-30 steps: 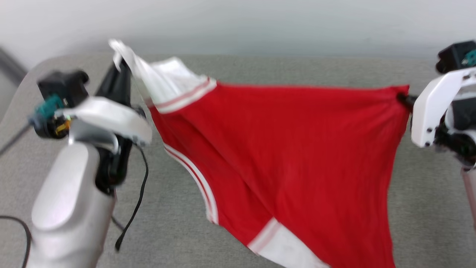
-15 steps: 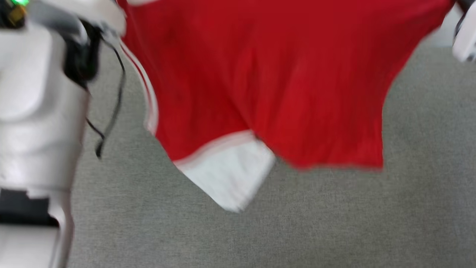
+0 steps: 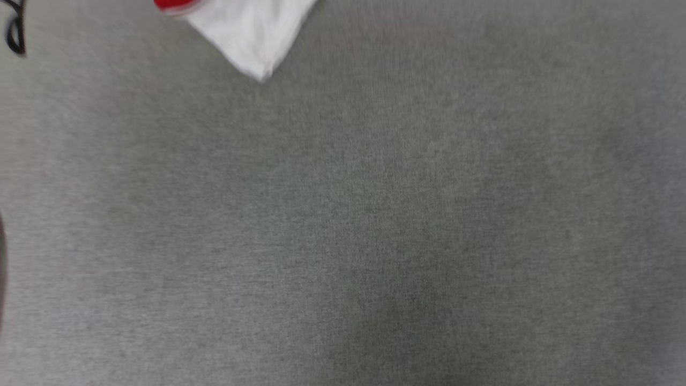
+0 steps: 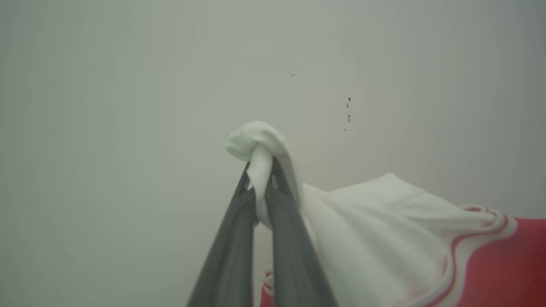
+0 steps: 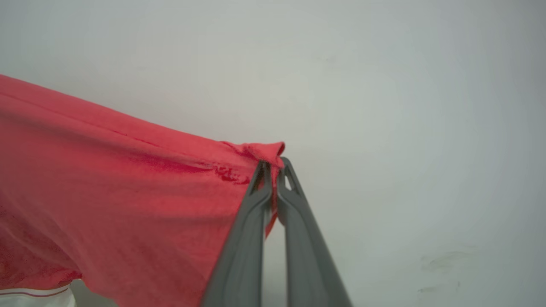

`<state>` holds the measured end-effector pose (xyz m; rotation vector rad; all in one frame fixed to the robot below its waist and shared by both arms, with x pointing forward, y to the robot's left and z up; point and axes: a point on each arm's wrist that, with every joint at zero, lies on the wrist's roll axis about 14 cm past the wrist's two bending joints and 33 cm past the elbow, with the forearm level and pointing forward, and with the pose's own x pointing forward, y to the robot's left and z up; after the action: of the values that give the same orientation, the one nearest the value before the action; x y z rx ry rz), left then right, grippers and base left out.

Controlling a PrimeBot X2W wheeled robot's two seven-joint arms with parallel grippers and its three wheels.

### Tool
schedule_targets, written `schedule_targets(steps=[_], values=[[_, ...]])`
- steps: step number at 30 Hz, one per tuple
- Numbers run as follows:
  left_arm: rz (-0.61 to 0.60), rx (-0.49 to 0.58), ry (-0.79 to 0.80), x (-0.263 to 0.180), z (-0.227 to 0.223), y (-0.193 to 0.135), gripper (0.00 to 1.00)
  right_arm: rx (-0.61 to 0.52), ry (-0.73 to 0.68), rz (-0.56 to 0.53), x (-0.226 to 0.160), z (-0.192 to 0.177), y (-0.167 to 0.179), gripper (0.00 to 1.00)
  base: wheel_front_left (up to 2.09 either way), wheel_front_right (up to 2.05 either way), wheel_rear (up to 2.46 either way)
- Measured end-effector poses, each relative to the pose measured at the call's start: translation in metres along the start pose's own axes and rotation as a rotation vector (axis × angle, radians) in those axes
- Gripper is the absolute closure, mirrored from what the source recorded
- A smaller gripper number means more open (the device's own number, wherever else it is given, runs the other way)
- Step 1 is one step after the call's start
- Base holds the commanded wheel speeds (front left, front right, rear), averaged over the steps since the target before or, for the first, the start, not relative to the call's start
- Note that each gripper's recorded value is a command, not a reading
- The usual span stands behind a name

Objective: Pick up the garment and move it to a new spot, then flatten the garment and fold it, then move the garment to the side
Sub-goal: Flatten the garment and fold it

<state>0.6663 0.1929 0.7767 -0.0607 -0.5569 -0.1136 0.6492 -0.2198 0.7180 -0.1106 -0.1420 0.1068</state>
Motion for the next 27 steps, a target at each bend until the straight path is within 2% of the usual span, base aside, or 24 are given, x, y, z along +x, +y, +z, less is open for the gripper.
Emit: schedule_targets(steps=[5, 16, 21, 27], values=[[0.003, -0.004, 0.022, 0.013, -0.040, 0.005, 1.00, -0.013, -0.008, 0.008, 0.026, -0.024, 0.002, 1.00, 0.00, 0.00, 0.00], [0.031, -0.061, 0.228, -0.020, -0.168, 0.012, 1.00, 0.022, 0.153, 0.076, 0.054, -0.135, 0.032, 1.00, 0.00, 0.00, 0.00], [0.036, -0.088, 0.303, -0.047, -0.193, 0.012, 1.00, 0.028, 0.209, 0.107, 0.045, -0.161, 0.044, 1.00, 0.00, 0.00, 0.00], [0.067, -0.126, 0.393, -0.098, -0.204, 0.020, 1.00, 0.059, 0.308, 0.126, 0.004, -0.195, 0.048, 1.00, 0.00, 0.00, 0.00]])
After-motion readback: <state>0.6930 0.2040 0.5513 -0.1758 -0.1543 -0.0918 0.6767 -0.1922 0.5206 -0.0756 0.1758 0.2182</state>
